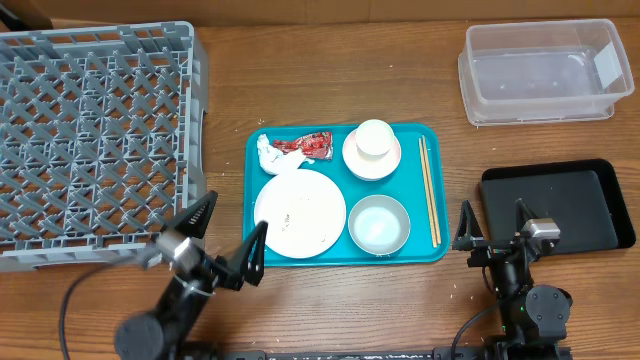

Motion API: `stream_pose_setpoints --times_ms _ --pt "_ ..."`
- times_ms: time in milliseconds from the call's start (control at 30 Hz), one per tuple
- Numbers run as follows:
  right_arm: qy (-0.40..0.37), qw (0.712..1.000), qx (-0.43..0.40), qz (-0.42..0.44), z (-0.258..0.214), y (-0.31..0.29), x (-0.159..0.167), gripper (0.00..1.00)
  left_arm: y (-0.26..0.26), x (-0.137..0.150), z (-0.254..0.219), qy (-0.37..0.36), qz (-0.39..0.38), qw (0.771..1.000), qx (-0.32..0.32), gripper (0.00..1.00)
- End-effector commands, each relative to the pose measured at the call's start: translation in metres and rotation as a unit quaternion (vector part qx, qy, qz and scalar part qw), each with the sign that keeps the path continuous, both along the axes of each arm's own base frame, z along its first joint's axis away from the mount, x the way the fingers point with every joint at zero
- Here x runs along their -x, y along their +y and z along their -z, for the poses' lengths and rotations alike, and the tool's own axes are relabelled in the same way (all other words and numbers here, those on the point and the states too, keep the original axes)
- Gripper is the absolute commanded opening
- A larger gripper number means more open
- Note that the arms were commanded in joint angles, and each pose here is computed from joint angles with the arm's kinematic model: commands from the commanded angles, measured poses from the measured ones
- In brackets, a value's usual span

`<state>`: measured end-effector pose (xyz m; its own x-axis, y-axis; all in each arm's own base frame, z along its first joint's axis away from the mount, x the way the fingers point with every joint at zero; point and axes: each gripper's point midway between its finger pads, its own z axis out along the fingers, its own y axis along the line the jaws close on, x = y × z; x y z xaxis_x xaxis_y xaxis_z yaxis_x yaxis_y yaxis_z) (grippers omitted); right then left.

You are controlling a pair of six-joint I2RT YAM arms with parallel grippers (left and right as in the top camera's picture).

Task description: Sort waste into correct bins and load items into the dishwasher

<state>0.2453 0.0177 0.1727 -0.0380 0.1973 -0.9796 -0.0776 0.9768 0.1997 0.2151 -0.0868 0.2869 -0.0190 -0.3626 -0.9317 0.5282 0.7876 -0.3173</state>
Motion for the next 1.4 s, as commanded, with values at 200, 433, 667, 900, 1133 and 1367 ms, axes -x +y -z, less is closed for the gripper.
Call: stream_pose_setpoints --times_ms 200,433,667,900,1133,1367 --pt "0.001 1.000 0.002 0.004 0.003 -0.001 -0.001 1.00 -0.033 -0.054 -0.026 0.259 0.122 0.953 -0.099 1.00" --pt "0.001 1.000 0.002 0.004 0.003 -0.001 -0.001 1.00 -0.059 -0.092 0.004 0.402 0.110 0.880 -0.228 1.00" --pt "0.001 1.000 0.002 0.004 0.003 -0.001 -0.001 1.00 -0.094 -0.124 0.044 0.411 0.073 0.847 -0.329 1.00" --pt "0.001 1.000 0.002 0.004 0.003 -0.001 -0.001 1.00 -0.067 -0.165 0.099 0.459 -0.023 0.808 -0.368 1.00" --pt "0.001 1.000 0.002 0.004 0.003 -0.001 -0.001 1.00 -0.054 -0.175 0.142 0.535 -0.051 0.779 -0.322 1.00" --pt "0.001 1.000 0.002 0.004 0.003 -0.001 -0.001 1.00 -0.080 -0.176 0.136 0.531 0.006 0.800 -0.279 1.00"
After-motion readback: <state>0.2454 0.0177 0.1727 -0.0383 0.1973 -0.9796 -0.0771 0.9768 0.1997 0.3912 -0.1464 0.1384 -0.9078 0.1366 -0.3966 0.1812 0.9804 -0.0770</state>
